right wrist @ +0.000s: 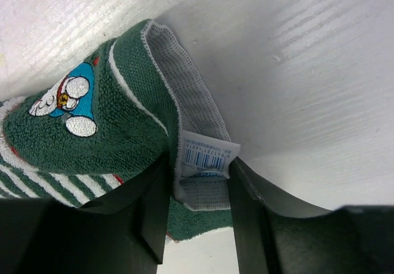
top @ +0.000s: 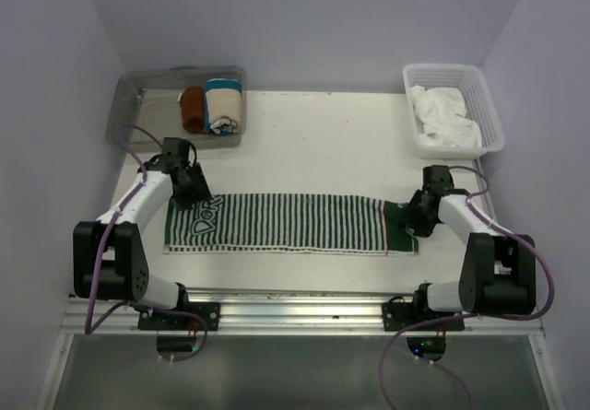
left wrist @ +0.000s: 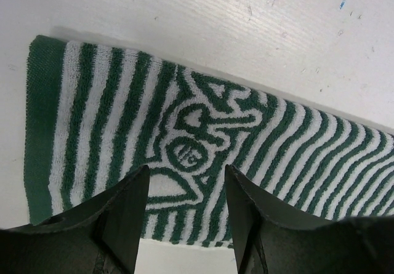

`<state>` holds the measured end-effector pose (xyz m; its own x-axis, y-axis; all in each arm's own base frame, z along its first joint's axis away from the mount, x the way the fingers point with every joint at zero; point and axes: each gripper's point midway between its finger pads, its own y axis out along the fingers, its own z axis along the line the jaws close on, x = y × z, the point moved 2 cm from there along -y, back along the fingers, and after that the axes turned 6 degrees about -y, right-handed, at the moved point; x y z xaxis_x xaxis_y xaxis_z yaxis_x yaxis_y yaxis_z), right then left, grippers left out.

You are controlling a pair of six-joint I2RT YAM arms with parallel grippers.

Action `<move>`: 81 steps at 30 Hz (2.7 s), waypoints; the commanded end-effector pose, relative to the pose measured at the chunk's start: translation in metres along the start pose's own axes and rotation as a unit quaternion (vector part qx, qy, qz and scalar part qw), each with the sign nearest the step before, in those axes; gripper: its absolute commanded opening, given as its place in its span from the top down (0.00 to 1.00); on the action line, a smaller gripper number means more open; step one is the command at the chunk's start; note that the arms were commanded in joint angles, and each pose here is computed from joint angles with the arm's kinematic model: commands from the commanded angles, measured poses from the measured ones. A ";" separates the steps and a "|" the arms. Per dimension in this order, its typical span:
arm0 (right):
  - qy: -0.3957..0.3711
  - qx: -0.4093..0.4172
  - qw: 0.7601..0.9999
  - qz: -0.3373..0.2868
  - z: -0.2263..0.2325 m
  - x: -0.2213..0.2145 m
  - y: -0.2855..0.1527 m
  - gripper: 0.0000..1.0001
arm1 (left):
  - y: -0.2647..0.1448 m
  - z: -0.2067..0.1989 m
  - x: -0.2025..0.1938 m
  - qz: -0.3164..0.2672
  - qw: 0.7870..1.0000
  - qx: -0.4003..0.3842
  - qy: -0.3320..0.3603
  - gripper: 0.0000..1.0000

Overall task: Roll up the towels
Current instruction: Fold the towel

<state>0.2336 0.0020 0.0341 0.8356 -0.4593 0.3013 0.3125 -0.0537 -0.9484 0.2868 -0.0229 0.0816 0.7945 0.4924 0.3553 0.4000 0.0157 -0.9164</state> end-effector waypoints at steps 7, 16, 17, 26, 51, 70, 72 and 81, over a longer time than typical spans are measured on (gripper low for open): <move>-0.011 -0.012 1.000 -0.007 -0.003 0.004 0.010 0.92 | 0.005 -0.001 0.000 -0.003 1.000 -0.007 0.001 0.44; -0.029 0.015 0.995 -0.097 0.006 0.029 -0.042 1.00 | 0.007 -0.001 -0.002 0.001 1.000 -0.008 0.002 0.44; -0.034 0.011 0.995 -0.098 0.006 0.028 -0.047 1.00 | 0.007 -0.001 -0.001 0.001 1.000 -0.007 0.002 0.44; -0.080 0.013 0.989 -0.123 0.039 0.022 -0.072 1.00 | 0.012 -0.002 -0.003 0.008 1.000 -0.009 0.002 0.44; -0.022 0.028 0.983 -0.179 0.014 0.073 -0.119 1.00 | 0.041 -0.039 -0.086 0.091 0.994 -0.050 0.024 0.45; -0.076 0.065 0.970 -0.220 0.043 0.073 -0.158 1.00 | 0.004 -0.148 -0.120 0.087 0.978 -0.132 0.135 0.43; -0.095 0.108 0.966 -0.213 0.071 0.061 -0.161 1.00 | -0.008 -0.140 -0.112 0.082 0.979 -0.132 0.135 0.43; -0.178 0.169 0.949 -0.197 0.150 0.025 -0.172 1.00 | -0.016 -0.070 -0.091 0.056 0.992 -0.070 0.093 0.38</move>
<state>0.2558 0.1086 0.1958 0.7545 -0.1215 0.6449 0.6561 0.1211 -0.7449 0.2659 -0.1536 0.0919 0.8815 0.3365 0.3314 0.4186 -0.2318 -0.8781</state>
